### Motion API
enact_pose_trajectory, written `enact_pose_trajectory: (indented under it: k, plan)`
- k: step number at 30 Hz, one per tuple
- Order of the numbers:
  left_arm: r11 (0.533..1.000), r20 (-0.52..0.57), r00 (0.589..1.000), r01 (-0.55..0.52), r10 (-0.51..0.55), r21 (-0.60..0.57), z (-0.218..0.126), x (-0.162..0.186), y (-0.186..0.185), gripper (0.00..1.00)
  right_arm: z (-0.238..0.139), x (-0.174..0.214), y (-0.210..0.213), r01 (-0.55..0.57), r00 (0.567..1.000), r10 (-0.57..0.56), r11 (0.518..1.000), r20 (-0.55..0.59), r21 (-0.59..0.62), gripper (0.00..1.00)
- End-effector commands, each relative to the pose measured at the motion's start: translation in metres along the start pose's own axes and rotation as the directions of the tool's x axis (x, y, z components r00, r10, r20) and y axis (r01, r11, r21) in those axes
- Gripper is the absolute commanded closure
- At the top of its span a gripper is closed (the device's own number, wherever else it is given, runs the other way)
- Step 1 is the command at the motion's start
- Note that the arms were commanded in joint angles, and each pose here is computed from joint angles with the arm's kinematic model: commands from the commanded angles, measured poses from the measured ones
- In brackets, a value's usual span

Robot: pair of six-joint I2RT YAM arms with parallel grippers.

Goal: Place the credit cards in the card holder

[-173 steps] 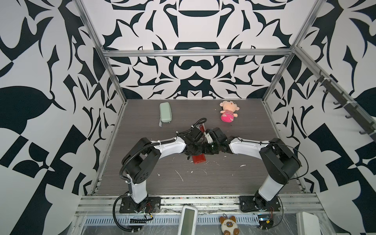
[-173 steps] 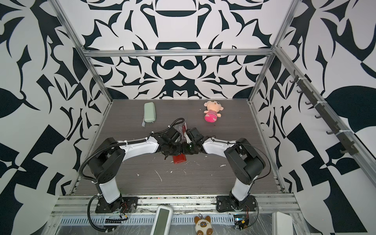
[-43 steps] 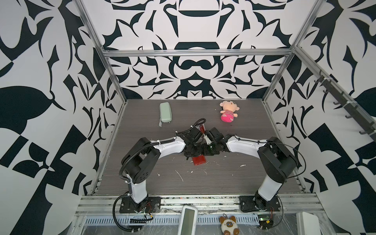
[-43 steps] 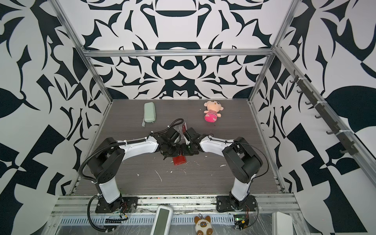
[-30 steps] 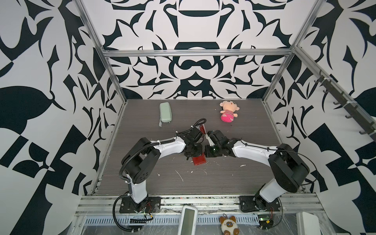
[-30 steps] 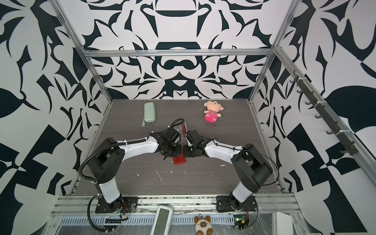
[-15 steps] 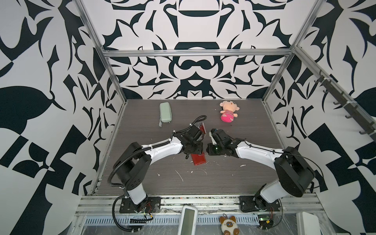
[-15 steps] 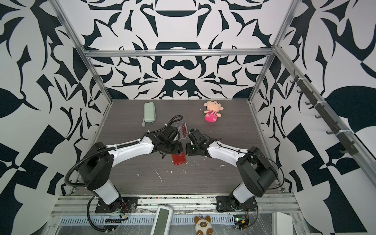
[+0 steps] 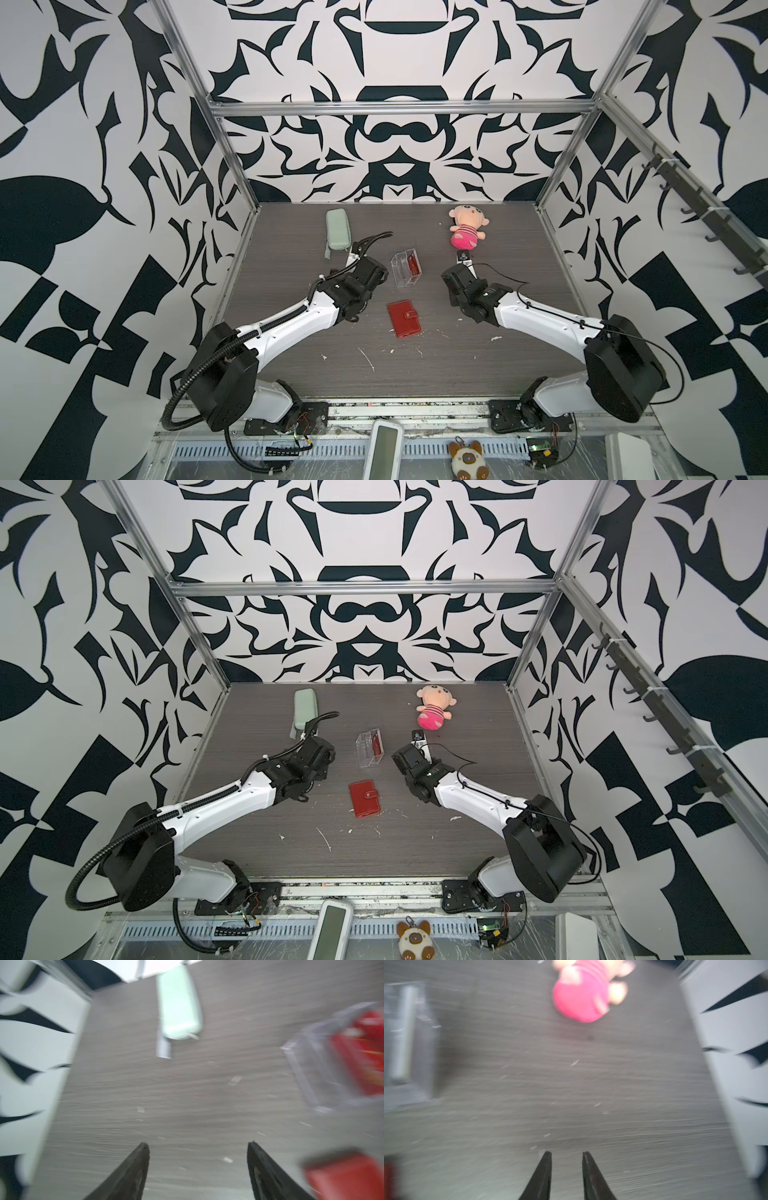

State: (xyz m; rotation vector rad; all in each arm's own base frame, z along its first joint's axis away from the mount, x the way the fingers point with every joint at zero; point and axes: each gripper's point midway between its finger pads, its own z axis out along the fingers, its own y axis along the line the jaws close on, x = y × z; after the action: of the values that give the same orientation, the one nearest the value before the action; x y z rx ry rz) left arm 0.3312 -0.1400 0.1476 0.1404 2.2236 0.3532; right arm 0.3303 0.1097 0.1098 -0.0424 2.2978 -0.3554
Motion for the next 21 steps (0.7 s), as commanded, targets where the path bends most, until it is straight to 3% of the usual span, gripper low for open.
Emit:
enact_pose_trajectory:
  k: [1, 7, 11, 12, 15, 21]
  plan:
    - [0.967, 0.114, 0.993, -0.002, 0.032, -0.255, 0.003, -0.018, 0.055, 0.21, -0.003, -0.028, -0.048, 0.01, 0.989, -0.044, 0.972, 0.142, 0.234, 0.68]
    - [0.906, 0.148, 0.985, 0.137, -0.084, -0.399, 0.027, -0.004, 0.123, 0.16, 0.017, -0.033, -0.09, -0.053, 0.981, -0.009, 0.949, 0.194, 0.312, 0.66]
    - [0.885, 0.16, 0.969, 0.239, -0.19, -0.399, 0.042, 0.007, 0.154, 0.16, 0.031, -0.025, -0.113, -0.09, 0.982, 0.027, 0.937, 0.188, 0.337, 0.63]
    - [0.878, 0.163, 0.963, 0.261, -0.212, -0.401, 0.044, 0.007, 0.161, 0.11, 0.034, -0.021, -0.119, -0.103, 0.983, 0.043, 0.935, 0.179, 0.338, 0.63]
    - [0.859, 0.165, 0.953, 0.3, -0.253, -0.415, 0.051, 0.011, 0.179, 0.08, 0.038, -0.012, -0.13, -0.139, 0.982, 0.084, 0.931, 0.171, 0.338, 0.62]
    - [0.872, 0.146, 0.936, 0.351, -0.32, -0.34, 0.07, 0.026, 0.183, 0.0, 0.04, -0.004, -0.141, -0.238, 0.956, 0.178, 0.935, 0.233, 0.263, 0.58]
